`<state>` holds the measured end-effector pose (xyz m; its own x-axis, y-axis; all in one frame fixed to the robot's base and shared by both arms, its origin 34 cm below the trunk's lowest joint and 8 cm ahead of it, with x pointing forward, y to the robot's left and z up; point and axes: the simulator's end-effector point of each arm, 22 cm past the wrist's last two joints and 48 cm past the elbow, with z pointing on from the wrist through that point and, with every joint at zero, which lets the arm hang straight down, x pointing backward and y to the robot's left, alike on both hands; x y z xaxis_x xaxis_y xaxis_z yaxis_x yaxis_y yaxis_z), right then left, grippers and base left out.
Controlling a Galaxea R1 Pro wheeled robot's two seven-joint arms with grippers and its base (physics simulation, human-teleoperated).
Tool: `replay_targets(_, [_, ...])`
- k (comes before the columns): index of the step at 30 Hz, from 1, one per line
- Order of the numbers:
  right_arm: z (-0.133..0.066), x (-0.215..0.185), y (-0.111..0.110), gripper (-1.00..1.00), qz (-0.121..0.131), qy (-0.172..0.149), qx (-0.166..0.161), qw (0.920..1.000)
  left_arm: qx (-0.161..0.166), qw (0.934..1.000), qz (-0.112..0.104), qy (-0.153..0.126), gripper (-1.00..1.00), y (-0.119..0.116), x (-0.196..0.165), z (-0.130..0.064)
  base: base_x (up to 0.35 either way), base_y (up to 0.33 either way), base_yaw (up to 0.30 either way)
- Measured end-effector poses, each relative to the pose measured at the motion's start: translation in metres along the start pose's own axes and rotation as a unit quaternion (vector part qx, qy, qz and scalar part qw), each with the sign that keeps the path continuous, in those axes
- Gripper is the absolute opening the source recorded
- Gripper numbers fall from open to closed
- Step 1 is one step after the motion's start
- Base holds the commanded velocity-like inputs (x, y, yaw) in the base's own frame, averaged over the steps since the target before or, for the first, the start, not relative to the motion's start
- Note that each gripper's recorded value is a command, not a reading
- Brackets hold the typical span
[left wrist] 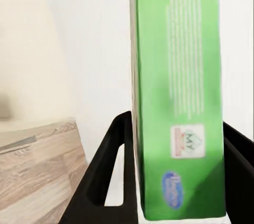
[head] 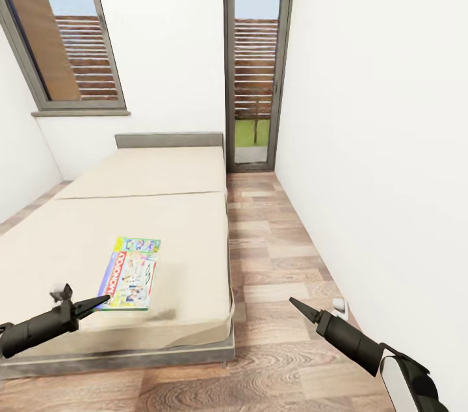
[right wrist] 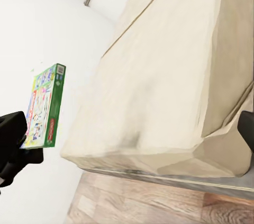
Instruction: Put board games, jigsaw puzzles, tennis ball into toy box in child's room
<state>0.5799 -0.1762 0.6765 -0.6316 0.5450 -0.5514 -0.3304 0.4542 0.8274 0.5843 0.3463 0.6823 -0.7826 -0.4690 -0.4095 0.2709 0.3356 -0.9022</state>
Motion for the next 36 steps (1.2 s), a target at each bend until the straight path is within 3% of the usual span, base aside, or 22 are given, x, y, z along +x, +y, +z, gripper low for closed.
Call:
replay_targets(1, [-0.001,-0.001,0.001,1.00,0.001,0.003,0.000,1.0000,0.029,0.9996,0.006,0.000,-1.00,-0.018,-0.008,-0.012,0.000,0.000,0.000])
replay_targets(9, [0.000,-0.012,0.014,1.00,0.000,0.002,0.000,1.0000,0.013,0.9998,-0.008,0.014,-1.00,-0.028,-0.016,-0.020,0.000,0.000,0.000])
replay_targets(17, [0.003,-0.021,0.029,1.00,0.000,0.001,-0.003,1.0000,-0.004,0.9997,-0.005,0.022,-1.00,-0.039,-0.028,-0.031,0.000,0.000,0.020])
replay_targets(22, [0.007,-0.023,0.039,1.00,0.002,0.006,-0.002,1.0000,-0.018,0.9996,0.002,0.021,-1.00,-0.046,-0.041,-0.045,0.000,0.000,0.221])
replay_targets(36, [0.011,-0.038,0.058,1.00,-0.003,0.017,0.012,0.9998,-0.023,0.9995,0.003,0.022,-1.00,-0.069,-0.057,-0.051,-0.109,0.000,0.278])
